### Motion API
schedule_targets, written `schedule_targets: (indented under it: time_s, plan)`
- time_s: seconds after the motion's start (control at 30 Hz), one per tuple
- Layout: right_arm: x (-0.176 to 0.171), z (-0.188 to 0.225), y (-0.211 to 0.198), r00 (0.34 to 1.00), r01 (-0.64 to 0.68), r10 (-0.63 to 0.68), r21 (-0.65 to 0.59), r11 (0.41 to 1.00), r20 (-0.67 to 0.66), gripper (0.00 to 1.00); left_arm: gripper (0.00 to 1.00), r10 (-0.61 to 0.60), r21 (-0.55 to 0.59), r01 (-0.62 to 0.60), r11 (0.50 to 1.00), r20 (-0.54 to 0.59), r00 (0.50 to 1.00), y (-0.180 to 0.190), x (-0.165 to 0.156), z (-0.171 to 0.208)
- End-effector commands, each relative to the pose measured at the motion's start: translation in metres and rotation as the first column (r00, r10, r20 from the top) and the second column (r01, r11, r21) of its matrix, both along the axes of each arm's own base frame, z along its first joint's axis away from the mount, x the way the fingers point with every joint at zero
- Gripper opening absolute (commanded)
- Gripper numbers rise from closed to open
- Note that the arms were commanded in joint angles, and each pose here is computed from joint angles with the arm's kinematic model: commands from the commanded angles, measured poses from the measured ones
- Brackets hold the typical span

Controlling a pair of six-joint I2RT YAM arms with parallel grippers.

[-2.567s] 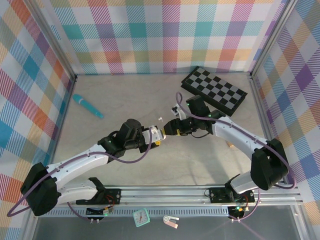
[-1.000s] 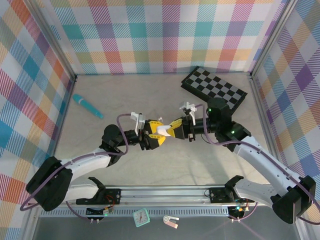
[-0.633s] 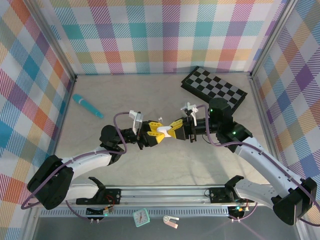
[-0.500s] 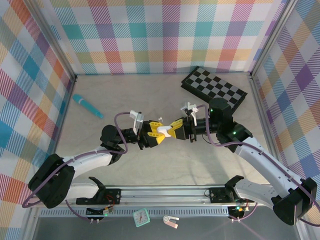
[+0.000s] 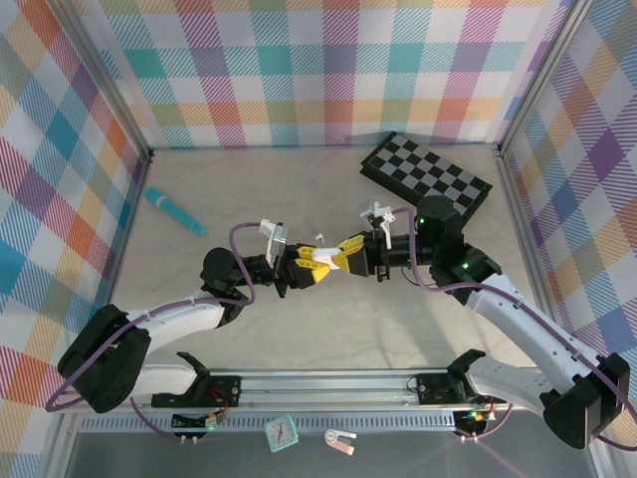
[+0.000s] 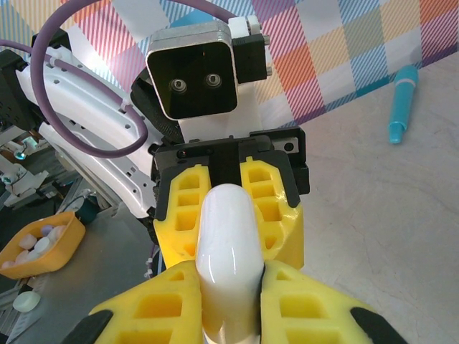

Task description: Insert wireless bluetooth earbuds into charging case

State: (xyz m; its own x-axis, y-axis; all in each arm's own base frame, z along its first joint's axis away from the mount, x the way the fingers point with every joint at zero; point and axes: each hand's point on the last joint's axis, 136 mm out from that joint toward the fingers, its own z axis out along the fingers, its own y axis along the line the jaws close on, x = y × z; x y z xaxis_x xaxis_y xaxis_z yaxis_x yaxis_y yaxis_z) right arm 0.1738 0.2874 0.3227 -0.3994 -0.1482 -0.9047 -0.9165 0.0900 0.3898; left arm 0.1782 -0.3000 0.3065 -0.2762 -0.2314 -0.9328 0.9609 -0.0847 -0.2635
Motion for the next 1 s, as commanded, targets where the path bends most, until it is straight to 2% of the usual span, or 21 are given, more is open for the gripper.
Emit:
schedule_targets:
  time_s: [0.0,0.07,0.3,0.57,0.63,0.77,0.87,0.97]
  plan:
    - [0.000,0.010,-0.002,1.000,0.012,-0.013,0.019,1.000,0.024,0.22,0.16,-0.028,-0.039,0.033,0.999,0.111,0.993,0.002,-0.012,0.019]
    - [0.005,0.008,-0.003,0.998,0.050,-0.050,0.003,0.999,0.024,0.35,0.16,-0.030,-0.035,0.035,0.999,0.123,0.992,0.001,-0.012,0.017]
    - [0.034,0.002,-0.010,0.975,0.220,-0.219,-0.058,0.974,0.019,0.40,0.16,-0.037,-0.026,0.042,0.999,0.183,0.982,0.002,-0.017,0.014]
    - [0.039,0.013,-0.007,0.973,0.230,-0.230,-0.040,0.972,0.019,0.59,0.16,-0.004,0.010,0.002,1.000,0.219,0.976,0.001,-0.014,-0.002]
    - [0.037,0.015,-0.008,0.974,0.227,-0.226,-0.034,0.973,0.022,0.64,0.16,0.024,0.021,-0.030,0.999,0.231,0.973,0.001,-0.010,-0.006]
    - [0.030,0.023,-0.011,0.977,0.213,-0.212,-0.020,0.977,0.029,0.84,0.14,0.091,0.084,-0.118,0.989,0.271,0.958,0.003,-0.001,-0.023]
    - [0.030,0.025,-0.017,0.967,0.255,-0.254,-0.012,0.967,0.031,0.88,0.14,0.143,0.142,-0.194,0.971,0.311,0.940,0.007,0.005,-0.035]
    - [0.044,0.019,-0.029,0.930,0.367,-0.367,-0.013,0.930,-0.004,0.89,0.16,0.167,0.187,-0.239,0.953,0.336,0.927,0.012,0.007,-0.042]
